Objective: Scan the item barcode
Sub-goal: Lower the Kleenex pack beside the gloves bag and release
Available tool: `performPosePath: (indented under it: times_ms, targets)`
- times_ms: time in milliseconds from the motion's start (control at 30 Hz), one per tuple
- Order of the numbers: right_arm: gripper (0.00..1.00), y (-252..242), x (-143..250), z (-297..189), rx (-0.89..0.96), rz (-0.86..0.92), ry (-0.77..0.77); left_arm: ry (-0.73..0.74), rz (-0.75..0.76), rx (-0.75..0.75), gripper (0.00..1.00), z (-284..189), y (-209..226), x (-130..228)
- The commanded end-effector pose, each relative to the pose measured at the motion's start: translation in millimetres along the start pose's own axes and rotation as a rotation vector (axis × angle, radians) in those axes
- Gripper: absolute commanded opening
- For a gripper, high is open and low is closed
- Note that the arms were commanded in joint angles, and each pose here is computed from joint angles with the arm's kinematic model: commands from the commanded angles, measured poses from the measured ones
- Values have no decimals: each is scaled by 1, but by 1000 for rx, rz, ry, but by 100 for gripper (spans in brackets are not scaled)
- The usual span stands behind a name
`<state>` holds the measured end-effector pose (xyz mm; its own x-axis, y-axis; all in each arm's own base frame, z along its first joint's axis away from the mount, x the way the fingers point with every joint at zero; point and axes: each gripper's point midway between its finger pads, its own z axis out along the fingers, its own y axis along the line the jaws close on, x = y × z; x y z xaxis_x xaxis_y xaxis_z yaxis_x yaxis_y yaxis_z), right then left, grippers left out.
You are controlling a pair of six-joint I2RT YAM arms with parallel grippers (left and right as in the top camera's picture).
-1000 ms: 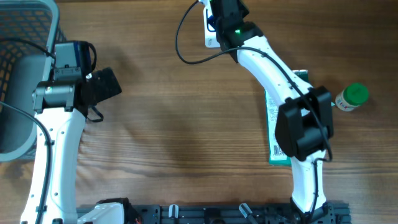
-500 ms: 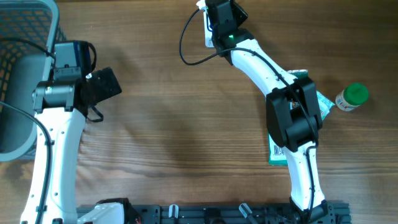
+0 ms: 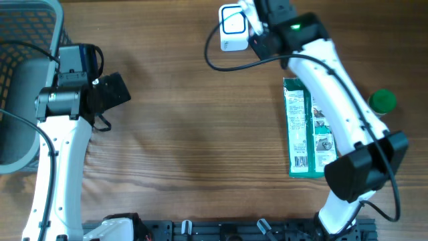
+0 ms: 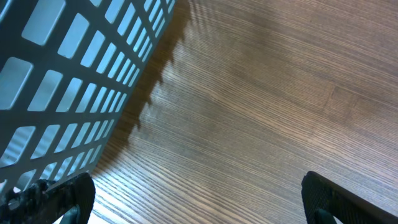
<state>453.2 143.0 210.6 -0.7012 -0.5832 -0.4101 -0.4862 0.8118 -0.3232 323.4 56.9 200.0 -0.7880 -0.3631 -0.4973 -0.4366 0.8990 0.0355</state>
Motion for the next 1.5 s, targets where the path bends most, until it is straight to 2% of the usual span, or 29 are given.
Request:
performPosePath:
  times_ms: [0, 100, 267, 300, 367, 400, 467, 567, 600, 633, 667, 800, 1033, 1467]
  targets:
    - [9, 43, 48, 27, -307, 197, 187, -31, -19, -8, 100, -7, 4, -7]
    - [9, 50, 86, 49, -331, 255, 309, -31, -19, -8, 100, -7, 4, -7]
    - [11, 64, 124, 87, -337, 265, 363, -31, -19, -8, 100, -7, 4, -7]
    - [20, 66, 127, 90, -337, 266, 366, -31, -19, -8, 100, -7, 4, -7]
    - [48, 69, 132, 96, -338, 266, 369, -31, -19, -8, 100, -7, 4, -7]
    - [57, 70, 133, 97, -338, 265, 366, -31, -19, -8, 100, -7, 4, -7]
    - [63, 68, 129, 97, -334, 267, 350, -31, -19, -8, 100, -7, 4, -7]
    - [63, 58, 110, 87, -316, 291, 287, -31, -19, -8, 100, -7, 4, -7]
    - [66, 54, 102, 80, -311, 296, 259, -31, -19, -8, 100, -7, 4, -7]
    - [85, 49, 93, 73, -301, 314, 228, -31, -19, -8, 100, -7, 4, -7]
    - [100, 44, 84, 66, -292, 328, 195, -31, -19, -9, 100, -7, 4, -7]
    - [100, 30, 56, 50, -265, 333, 64, -31, -19, -8, 100, -7, 4, -7]
    - [100, 20, 30, 53, -241, 339, -47, -31, -19, -8, 100, -7, 4, -7]
    - [100, 19, 28, 53, -239, 339, -55, -31, -19, -8, 100, -7, 4, -7]
